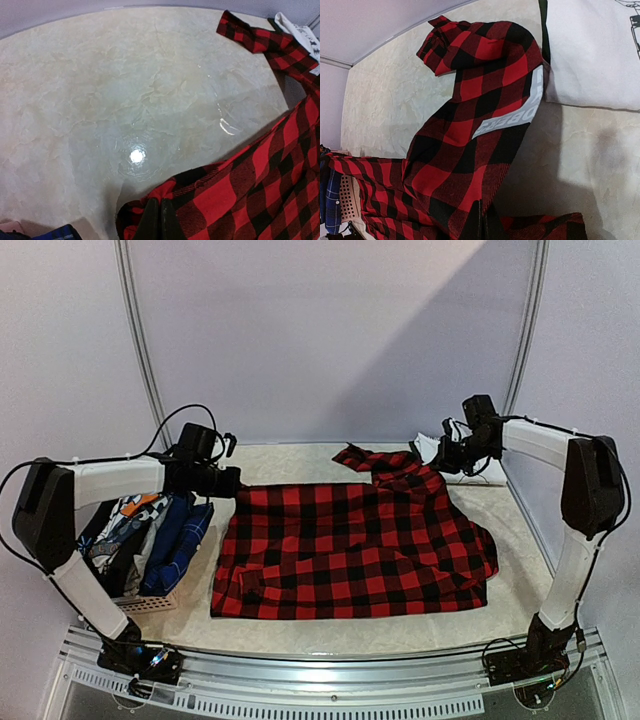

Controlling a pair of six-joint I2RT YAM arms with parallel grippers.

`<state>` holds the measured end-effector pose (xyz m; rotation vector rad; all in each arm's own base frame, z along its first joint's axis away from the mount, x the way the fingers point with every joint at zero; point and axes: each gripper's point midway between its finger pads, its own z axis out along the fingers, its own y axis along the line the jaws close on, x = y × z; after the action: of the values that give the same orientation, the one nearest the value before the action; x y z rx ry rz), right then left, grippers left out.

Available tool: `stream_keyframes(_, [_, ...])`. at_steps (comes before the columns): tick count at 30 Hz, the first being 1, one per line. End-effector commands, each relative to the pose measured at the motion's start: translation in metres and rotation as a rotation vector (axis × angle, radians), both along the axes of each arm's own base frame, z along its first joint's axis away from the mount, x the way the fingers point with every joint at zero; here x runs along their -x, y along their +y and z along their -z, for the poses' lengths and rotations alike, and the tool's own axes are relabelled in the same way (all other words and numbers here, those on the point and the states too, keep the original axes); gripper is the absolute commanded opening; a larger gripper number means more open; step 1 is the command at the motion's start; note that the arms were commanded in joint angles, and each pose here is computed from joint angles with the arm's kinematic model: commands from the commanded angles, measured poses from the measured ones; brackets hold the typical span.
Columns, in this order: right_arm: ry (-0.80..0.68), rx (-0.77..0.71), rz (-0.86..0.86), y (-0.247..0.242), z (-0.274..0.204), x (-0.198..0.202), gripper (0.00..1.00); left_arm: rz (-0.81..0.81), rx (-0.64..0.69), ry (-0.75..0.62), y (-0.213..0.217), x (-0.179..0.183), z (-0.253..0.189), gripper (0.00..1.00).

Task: Fold and stack the mixed laundry pile
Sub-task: Fold the 1/3-folded shirt at the center of the board.

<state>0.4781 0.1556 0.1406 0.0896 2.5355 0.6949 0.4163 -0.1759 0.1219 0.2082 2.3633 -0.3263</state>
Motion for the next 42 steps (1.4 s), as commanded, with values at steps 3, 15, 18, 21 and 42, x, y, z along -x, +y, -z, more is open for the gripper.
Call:
stream_keyframes(3, [-0.030, 0.002, 0.010, -0.004, -0.016, 0.024, 0.00, 0.012, -0.057, 0.036, -0.006, 0.024, 0.000, 0.00])
stream_keyframes(15, [0.007, 0.008, 0.049, -0.011, 0.014, 0.072, 0.02, 0.014, -0.152, 0.092, -0.008, 0.049, 0.032, 0.00])
stream_keyframes(18, [0.017, 0.024, 0.052, -0.011, 0.019, 0.081, 0.02, -0.018, -0.175, 0.096, 0.000, 0.053, 0.036, 0.00])
stream_keyframes(21, [0.032, 0.045, 0.063, -0.012, 0.028, 0.090, 0.02, -0.039, -0.178, 0.107, 0.005, 0.059, 0.042, 0.00])
stream_keyframes(42, [0.153, 0.114, 0.122, -0.029, 0.082, 0.143, 0.26, -0.005, -0.131, 0.079, -0.004, 0.095, 0.057, 0.17])
